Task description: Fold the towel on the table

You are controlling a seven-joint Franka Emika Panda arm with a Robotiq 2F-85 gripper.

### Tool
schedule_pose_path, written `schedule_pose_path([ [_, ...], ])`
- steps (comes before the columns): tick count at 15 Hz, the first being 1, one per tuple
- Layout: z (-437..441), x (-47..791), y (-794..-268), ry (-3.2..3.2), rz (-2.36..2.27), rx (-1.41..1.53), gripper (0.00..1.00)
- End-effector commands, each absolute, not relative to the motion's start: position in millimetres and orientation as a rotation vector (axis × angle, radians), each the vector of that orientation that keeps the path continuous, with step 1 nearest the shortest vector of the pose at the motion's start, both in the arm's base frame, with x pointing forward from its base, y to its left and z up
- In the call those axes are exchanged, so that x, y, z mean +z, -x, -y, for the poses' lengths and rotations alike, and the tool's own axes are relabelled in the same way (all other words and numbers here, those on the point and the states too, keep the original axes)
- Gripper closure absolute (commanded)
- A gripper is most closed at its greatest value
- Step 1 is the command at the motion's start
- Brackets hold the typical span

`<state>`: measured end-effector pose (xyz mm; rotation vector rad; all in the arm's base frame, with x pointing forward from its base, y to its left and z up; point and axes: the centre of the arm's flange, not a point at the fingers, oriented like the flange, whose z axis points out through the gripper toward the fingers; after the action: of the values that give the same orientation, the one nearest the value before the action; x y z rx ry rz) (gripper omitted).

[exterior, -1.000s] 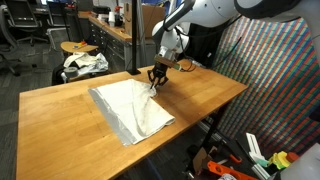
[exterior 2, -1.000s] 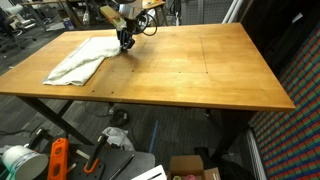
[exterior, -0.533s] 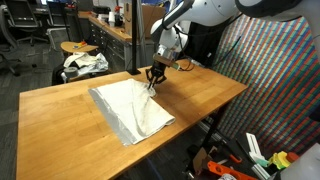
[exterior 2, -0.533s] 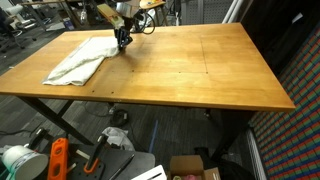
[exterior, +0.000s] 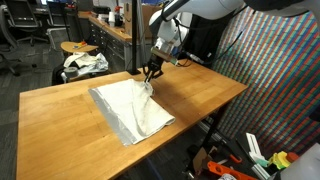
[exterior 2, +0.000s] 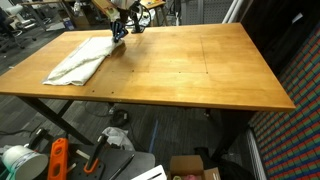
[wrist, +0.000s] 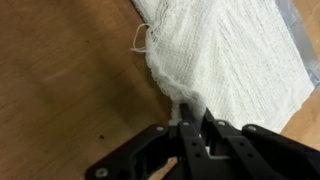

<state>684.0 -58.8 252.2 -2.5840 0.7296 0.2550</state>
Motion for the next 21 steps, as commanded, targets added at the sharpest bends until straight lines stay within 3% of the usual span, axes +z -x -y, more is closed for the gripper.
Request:
schedule_pose_path([
  [1,50,272,-680,2.567,-0.686,0.209,0.84],
  [21,9,280,-681,2.64,-0.61,0.185,0.85],
])
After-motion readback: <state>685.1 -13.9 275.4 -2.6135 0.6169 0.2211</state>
